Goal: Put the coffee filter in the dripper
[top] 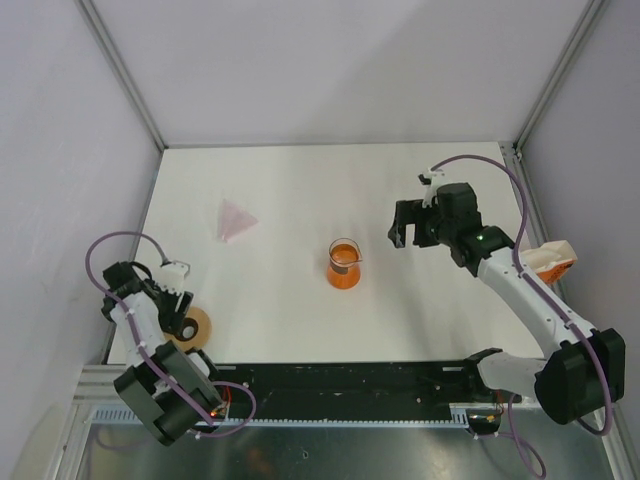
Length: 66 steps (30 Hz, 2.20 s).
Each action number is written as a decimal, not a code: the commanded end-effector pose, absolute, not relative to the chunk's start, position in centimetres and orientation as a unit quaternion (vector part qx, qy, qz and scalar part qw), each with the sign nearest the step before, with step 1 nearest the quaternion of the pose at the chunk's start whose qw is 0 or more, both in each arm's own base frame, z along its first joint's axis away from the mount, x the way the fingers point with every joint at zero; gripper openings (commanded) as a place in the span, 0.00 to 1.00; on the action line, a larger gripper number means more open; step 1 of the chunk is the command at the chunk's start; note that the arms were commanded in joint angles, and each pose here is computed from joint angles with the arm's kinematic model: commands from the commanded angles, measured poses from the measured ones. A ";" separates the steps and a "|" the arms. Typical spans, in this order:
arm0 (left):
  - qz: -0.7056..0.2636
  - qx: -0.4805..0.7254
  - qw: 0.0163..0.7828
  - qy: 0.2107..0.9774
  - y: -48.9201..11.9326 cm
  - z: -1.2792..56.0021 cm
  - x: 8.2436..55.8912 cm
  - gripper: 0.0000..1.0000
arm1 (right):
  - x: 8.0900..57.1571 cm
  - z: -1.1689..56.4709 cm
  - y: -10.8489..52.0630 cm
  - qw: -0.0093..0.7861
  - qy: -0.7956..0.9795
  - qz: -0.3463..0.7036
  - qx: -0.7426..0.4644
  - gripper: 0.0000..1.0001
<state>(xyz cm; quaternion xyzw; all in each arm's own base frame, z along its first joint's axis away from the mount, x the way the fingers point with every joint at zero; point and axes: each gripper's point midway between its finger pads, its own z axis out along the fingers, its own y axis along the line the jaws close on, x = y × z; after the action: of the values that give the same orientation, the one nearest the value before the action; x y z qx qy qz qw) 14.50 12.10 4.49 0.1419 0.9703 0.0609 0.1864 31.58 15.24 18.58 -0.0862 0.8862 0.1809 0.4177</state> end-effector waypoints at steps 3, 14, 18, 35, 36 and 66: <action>0.025 0.162 0.154 0.974 11.6 3.2 13.5 0.79 | 32.8 21.0 16.1 0.449 0.868 0.187 -0.095 0.99; -0.054 0.142 0.128 0.980 10.3 1.3 13.8 0.39 | 32.2 20.2 15.4 0.439 0.879 0.155 -0.101 0.99; -0.030 0.129 0.170 0.977 11.2 3.4 15.7 0.05 | 32.1 20.5 15.6 0.442 0.877 0.158 -0.101 0.99; -0.066 0.249 0.322 0.911 -1.8 19.6 26.2 0.00 | 29.5 20.8 15.2 0.429 0.882 0.147 -0.131 0.99; -0.077 0.273 0.320 0.904 -4.2 20.3 26.8 0.00 | 29.3 20.6 14.9 0.425 0.884 0.142 -0.132 0.99; -0.110 0.519 0.213 0.820 -30.1 18.2 32.5 0.00 | 28.9 18.7 9.7 0.413 0.899 0.117 -0.091 0.99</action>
<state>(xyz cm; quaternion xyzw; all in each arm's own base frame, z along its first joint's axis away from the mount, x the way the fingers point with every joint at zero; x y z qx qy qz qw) 32.94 -29.50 16.94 0.5199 0.8232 -0.1002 0.2050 28.45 9.51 18.40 -0.0834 0.9042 0.1102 0.4041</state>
